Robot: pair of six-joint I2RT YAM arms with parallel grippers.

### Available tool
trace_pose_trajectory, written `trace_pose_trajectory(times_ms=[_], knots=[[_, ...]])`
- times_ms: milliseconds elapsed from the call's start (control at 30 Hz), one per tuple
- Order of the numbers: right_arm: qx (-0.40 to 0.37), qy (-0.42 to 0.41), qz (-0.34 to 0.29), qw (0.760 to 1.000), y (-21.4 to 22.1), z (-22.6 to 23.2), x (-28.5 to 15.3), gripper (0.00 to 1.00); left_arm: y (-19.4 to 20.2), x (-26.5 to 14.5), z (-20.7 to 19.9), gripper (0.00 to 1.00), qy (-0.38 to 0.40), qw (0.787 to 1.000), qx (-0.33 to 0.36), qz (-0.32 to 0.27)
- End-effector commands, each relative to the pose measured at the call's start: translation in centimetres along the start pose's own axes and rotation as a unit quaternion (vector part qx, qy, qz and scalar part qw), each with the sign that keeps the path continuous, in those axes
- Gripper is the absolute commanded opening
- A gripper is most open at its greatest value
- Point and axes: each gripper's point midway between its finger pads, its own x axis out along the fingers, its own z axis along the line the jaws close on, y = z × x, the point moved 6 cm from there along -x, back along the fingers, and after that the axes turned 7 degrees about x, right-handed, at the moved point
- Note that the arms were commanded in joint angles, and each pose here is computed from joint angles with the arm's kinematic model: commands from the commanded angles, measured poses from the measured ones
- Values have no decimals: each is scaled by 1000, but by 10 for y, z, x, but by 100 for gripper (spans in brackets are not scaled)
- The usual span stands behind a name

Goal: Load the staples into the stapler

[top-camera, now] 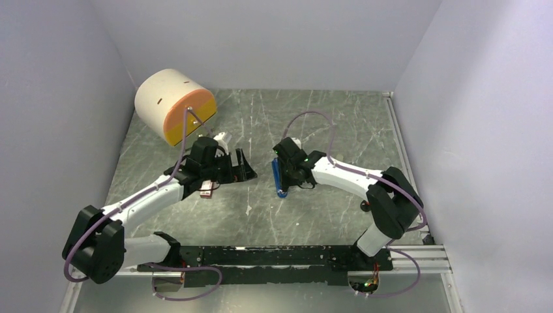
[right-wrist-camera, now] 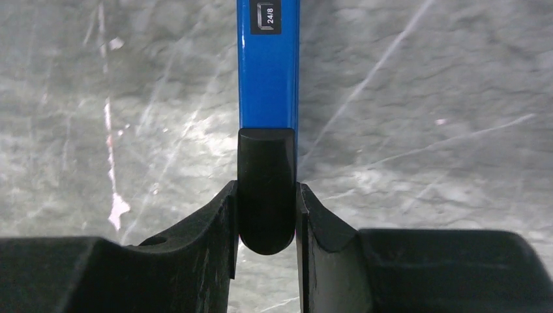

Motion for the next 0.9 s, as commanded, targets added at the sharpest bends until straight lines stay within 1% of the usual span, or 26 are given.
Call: trace_pose_trajectory(times_ms=[0,100,167,200,233,300,367,533,700,767,867], knots=[[11,-17,-7,1000,9,20,-2,22,2,7,-8,96,4,1000,-15,-23],[0,-1,-13,1000,12,21,-2,23,10,10,-8,94,-3,1000,-15,-18],[-9,11,-18,1000,11,22,-3,26,13,12,-8,94,-9,1000,-14,-16],[-15,18,-19,1000,11,22,-4,29,15,13,-8,94,-11,1000,-12,-16],[-21,22,-18,999,11,22,-4,36,16,14,-9,95,-11,1000,-11,-15],[-36,32,-18,999,9,20,-4,44,16,15,-10,96,-11,1000,-12,-15],[-46,37,-20,998,6,20,-6,49,16,16,-11,97,-11,1000,-12,-14],[-43,26,-17,999,9,20,-8,56,13,17,-10,97,-22,1000,-4,-12],[-43,18,-1,999,18,18,-7,58,17,22,-10,96,-15,1000,-9,-2],[-44,4,2,999,19,21,-10,57,23,25,-10,97,-10,1000,-13,5],[-43,-13,3,999,21,25,-13,49,29,30,-11,96,1,1000,-16,9]])
